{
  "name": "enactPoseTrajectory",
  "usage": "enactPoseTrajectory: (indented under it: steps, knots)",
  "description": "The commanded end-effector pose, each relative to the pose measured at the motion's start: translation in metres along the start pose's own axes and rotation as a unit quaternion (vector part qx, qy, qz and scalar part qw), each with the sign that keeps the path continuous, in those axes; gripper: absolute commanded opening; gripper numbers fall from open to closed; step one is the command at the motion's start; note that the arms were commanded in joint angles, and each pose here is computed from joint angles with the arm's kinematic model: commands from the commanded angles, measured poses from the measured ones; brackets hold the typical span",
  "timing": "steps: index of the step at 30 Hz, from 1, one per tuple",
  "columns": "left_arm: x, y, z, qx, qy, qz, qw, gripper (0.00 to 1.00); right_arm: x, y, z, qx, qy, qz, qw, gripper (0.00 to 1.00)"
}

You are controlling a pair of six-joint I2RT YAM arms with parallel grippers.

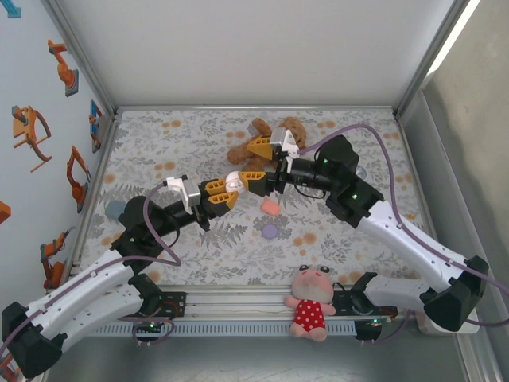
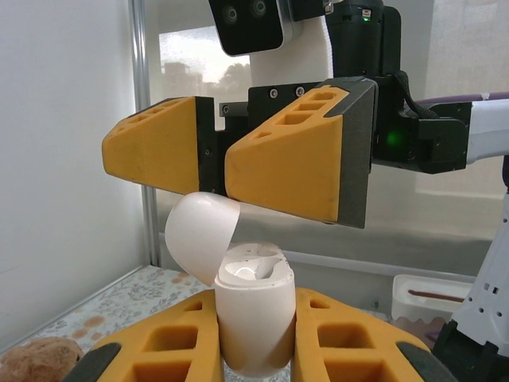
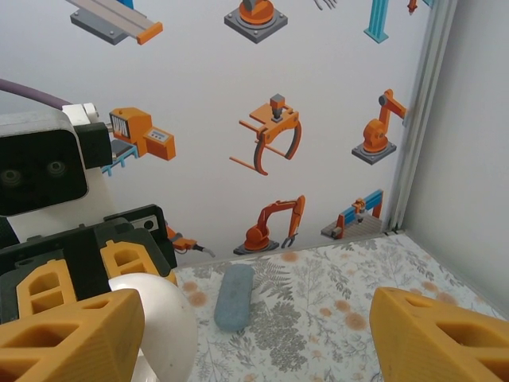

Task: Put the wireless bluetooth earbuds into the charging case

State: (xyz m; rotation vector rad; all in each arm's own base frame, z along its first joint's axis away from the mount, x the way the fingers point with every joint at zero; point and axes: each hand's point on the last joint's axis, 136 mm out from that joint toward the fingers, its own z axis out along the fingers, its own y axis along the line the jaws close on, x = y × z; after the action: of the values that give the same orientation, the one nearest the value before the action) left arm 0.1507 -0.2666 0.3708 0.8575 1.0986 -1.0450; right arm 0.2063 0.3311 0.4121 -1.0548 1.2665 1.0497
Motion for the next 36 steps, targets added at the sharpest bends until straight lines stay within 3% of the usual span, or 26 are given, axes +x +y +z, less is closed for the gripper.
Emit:
enactPoseTrajectory:
  steps: [1,13,25,36]
  knots:
    - [-0.016,-0.004,-0.003,0.007,-0.02,0.022,1.0,0.1,-0.019,-0.004,-0.002,0.013,-0.013,-0.005,1.0,0.73]
    - [-0.013,-0.004,-0.004,0.005,-0.014,0.018,1.0,0.1,-0.026,-0.012,-0.008,0.044,-0.001,0.008,0.999,0.73]
    - [-0.013,-0.004,-0.004,0.003,-0.013,0.016,1.0,0.1,-0.021,0.001,-0.001,-0.004,0.008,0.035,0.999,0.73]
    - [-0.013,-0.004,-0.004,0.005,-0.013,0.014,1.0,0.1,-0.011,-0.008,0.01,0.004,0.024,0.046,0.999,0.73]
